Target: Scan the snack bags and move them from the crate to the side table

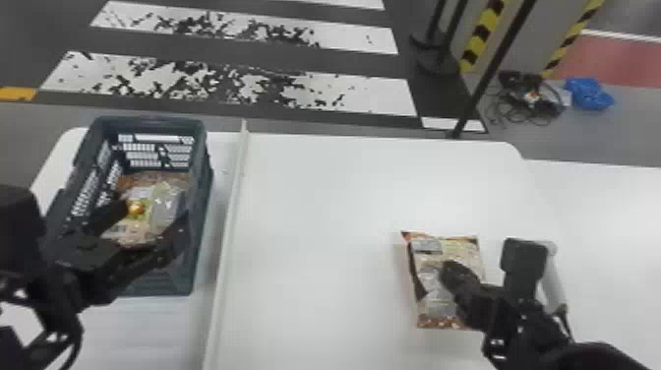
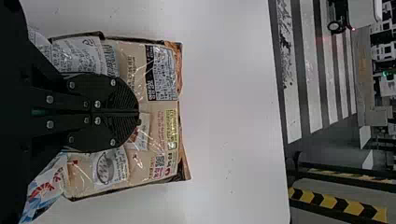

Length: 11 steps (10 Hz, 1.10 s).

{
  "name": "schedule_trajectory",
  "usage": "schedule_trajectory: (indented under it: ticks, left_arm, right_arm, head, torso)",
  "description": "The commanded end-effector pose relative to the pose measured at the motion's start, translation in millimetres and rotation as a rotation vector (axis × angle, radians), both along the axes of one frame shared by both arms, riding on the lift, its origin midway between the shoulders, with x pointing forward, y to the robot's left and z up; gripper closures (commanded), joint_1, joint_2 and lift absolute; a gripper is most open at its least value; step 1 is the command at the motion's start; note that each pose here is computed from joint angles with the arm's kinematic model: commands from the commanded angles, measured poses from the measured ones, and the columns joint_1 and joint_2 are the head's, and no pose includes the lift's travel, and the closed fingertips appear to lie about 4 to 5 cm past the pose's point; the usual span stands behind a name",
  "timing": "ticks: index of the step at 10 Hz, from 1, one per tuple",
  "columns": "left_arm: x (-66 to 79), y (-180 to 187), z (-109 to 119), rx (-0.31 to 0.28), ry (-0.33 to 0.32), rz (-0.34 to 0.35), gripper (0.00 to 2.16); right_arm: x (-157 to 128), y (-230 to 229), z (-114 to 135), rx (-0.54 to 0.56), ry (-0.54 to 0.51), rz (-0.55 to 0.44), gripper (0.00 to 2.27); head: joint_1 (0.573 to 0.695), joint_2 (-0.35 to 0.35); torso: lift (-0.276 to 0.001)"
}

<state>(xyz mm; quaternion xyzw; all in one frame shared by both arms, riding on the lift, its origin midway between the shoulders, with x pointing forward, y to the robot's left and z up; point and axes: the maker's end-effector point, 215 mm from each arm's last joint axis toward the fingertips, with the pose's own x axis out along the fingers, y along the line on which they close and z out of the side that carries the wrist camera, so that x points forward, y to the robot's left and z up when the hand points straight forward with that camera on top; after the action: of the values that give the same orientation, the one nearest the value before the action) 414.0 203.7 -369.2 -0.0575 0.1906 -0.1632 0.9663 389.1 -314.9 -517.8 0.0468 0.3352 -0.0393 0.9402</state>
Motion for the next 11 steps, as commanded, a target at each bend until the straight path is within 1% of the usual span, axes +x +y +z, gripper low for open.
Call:
schedule_trajectory:
  ticks: [1, 2, 3, 4, 5, 6, 7, 8, 9, 10, 11]
  left_arm:
    - [0.7, -1.8, 0.5, -0.002, -0.001, -0.002, 0.07]
    - [0.9, -1.1, 1.4, -0.002, -0.003, -0.001, 0.07]
    - [1.0, -0.1, 1.4, 0.000, -0.003, 0.000, 0.07]
    - [1.7, 0.0, 2.0, 0.000, -0.005, 0.002, 0.07]
    - [3.6, -1.0, 2.8, -0.001, -0.007, 0.002, 0.07]
    - [5.1, -1.0, 3.9, -0.001, -0.011, 0.000, 0.07]
    - [5.5, -0.4, 1.3, 0.000, -0.006, -0.001, 0.07]
    - [7.1, 1.7, -1.5, 0.002, -0.002, 0.001, 0.07]
    - [8.5, 3.0, -5.0, 0.002, 0.002, 0.000, 0.07]
    - [11.4, 4.1, -4.0, 0.003, -0.004, 0.001, 0.07]
    - [14.3, 5.7, -4.5, 0.003, -0.009, 0.002, 0.07]
  right_arm:
    - [-0.3, 7.8, 14.9, 0.011, -0.028, 0.014, 2.19]
    - [-0.6, 13.8, 37.2, 0.010, -0.065, 0.027, 2.16]
    - [-2.9, 19.7, 69.2, 0.007, -0.117, 0.044, 1.77]
    - [-3.8, 19.9, 98.2, -0.006, -0.161, 0.058, 0.93]
    - [-11.0, 12.8, 106.0, -0.027, -0.125, 0.075, 0.01]
    - [-17.4, -6.0, 101.1, -0.048, -0.083, 0.075, 0.00]
    - [-28.6, -24.0, 90.9, -0.047, -0.029, 0.078, 0.03]
    - [-36.5, -46.2, 86.0, -0.064, -0.004, 0.051, 0.03]
    - [-40.9, -65.7, 85.2, -0.060, 0.000, 0.041, 0.05]
    - [-43.1, -89.5, 84.5, -0.049, 0.001, 0.016, 0.07]
    - [-41.6, -115.8, 82.8, -0.056, 0.003, -0.012, 0.07]
  head:
    - [0.695, -0.157]
    - [0.695, -0.155]
    - [0.695, -0.147]
    - [0.695, -0.137]
    - [0.695, -0.130]
    - [0.695, -0.130]
    - [0.695, -0.141]
    - [0.695, -0.167]
    - [0.695, -0.204]
    - [0.695, -0.218]
    - [0.695, -0.249]
  torso:
    - [-0.087]
    - [-0.087]
    - [-0.087]
    - [-0.087]
    - [-0.087]
    - [-0.087]
    - [-0.087]
    - [-0.087]
    - [-0.087]
    - [-0.087]
    - [-0.087]
